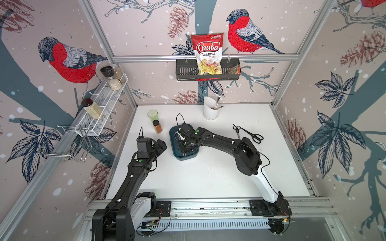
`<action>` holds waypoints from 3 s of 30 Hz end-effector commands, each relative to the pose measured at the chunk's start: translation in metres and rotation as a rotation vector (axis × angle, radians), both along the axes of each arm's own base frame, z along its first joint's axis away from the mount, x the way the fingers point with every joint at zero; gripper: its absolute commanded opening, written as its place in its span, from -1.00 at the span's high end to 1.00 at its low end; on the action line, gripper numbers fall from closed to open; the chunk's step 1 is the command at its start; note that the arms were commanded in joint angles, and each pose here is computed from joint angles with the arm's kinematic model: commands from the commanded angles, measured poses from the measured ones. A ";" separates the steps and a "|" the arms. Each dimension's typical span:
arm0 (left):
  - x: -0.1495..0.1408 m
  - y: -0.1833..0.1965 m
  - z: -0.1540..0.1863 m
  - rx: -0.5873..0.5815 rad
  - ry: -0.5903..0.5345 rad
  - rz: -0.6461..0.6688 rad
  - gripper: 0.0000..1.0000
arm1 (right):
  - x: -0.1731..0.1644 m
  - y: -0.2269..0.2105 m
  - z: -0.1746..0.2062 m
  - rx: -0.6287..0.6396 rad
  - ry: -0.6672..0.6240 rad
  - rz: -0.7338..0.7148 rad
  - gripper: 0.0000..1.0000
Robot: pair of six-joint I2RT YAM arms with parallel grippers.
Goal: Put the scissors into the storage box
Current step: Place the scissors in the storage box, then pick up the scissors from the center of the board.
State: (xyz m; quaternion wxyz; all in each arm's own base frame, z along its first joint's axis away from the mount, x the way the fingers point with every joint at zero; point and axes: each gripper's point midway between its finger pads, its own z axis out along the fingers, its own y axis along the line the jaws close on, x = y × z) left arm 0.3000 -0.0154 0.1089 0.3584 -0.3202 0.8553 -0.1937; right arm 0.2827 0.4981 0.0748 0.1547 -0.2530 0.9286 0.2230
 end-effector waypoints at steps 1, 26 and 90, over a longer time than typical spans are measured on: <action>0.002 -0.002 0.007 -0.007 -0.016 -0.018 -0.89 | 0.006 -0.001 0.018 0.012 -0.047 0.004 0.29; 0.033 -0.085 0.037 -0.007 -0.062 -0.272 -0.90 | 0.124 -0.172 0.044 0.062 -0.107 -0.348 0.25; 0.042 -0.135 0.009 0.110 0.054 -0.416 -0.90 | 0.209 -0.355 -0.061 -0.322 -0.042 -0.582 0.40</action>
